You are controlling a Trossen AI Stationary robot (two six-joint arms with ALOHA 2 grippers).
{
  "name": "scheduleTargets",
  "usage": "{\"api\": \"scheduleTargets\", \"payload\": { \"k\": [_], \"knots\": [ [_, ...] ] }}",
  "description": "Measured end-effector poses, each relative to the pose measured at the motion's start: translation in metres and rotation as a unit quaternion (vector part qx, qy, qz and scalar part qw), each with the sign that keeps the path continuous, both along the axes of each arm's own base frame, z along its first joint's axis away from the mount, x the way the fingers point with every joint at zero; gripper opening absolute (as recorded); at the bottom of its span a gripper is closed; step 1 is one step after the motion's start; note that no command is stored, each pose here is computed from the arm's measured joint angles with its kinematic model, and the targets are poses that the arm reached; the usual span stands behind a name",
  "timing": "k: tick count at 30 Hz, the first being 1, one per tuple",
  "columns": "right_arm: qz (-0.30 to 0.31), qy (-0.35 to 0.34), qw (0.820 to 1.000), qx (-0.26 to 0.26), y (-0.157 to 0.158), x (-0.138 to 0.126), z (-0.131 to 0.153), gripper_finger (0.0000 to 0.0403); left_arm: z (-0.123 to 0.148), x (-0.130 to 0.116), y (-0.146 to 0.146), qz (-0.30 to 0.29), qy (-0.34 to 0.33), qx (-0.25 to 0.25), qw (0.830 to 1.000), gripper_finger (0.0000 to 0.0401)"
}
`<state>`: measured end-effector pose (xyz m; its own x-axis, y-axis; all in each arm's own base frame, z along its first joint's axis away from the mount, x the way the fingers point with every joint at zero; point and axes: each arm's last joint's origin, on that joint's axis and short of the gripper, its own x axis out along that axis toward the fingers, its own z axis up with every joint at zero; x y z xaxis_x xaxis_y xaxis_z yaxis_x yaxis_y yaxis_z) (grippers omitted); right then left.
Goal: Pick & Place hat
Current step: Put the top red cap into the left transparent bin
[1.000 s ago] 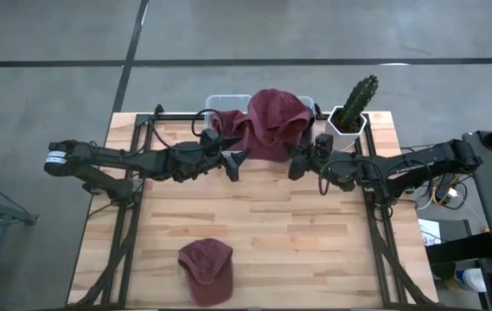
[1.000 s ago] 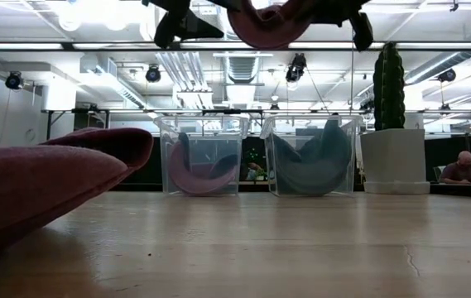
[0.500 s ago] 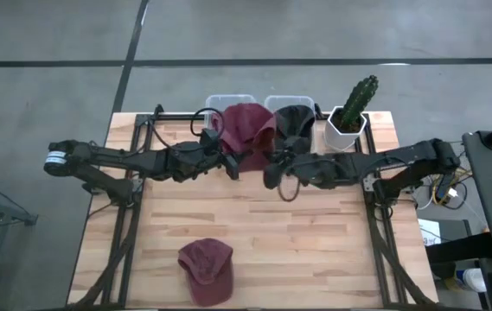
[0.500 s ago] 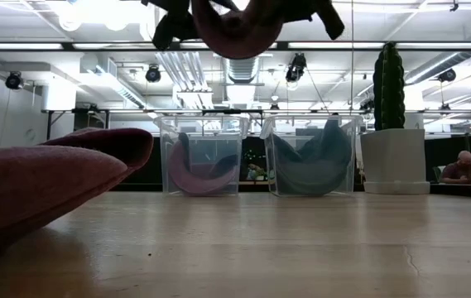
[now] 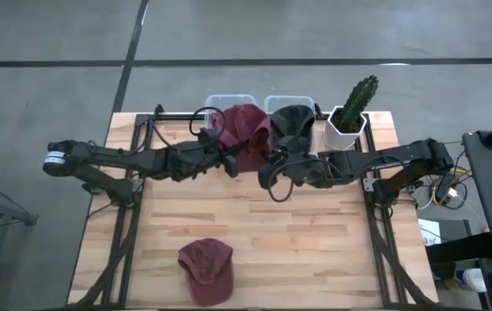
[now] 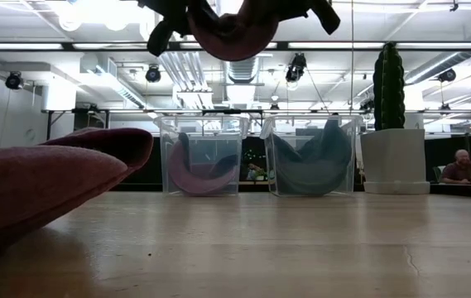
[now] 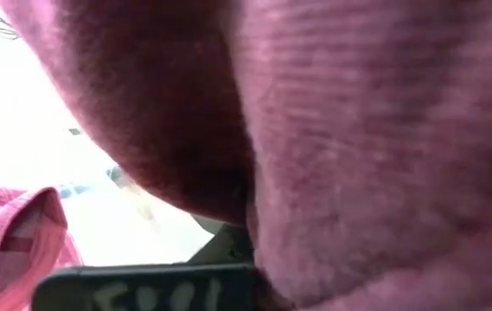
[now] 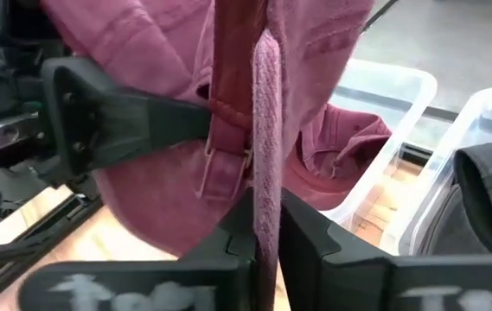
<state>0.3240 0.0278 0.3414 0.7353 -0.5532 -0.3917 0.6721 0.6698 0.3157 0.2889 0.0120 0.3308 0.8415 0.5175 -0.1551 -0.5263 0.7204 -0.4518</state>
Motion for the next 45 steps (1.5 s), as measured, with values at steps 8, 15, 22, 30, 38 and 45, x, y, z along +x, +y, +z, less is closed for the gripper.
{"api": "scheduleTargets", "payload": {
  "k": [8, 15, 22, 30, 38, 45],
  "knots": [
    [0.047, 0.042, 0.998, 0.014, 0.002, -0.003, -0.004, 0.0078, 0.0, 0.0, 0.001, 0.003, 0.002, 0.002, 1.0, 0.002],
    [0.087, 0.075, 0.993, 0.036, 0.004, -0.007, -0.006, 0.0147, 0.001, -0.003, 0.007, 0.042, 0.004, 0.007, 0.999, 0.002],
    [0.134, 0.118, 0.981, 0.075, 0.006, -0.021, -0.006, 0.0187, 0.006, -0.017, 0.031, 0.113, 0.018, 0.021, 0.993, 0.002],
    [0.172, 0.126, 0.976, 0.05, 0.015, -0.035, 0.004, 0.0192, 0.004, -0.026, 0.073, 0.12, 0.024, -0.002, 0.992, 0.002],
    [0.178, 0.106, 0.977, 0.04, 0.014, -0.048, 0.017, 0.0192, -0.017, -0.034, 0.109, 0.146, 0.078, -0.067, 0.984, 0.002],
    [0.176, 0.103, 0.978, 0.039, 0.014, -0.05, 0.018, 0.0192, -0.028, -0.035, 0.119, 0.143, 0.093, -0.103, 0.98, 0.002]
  ]
}}
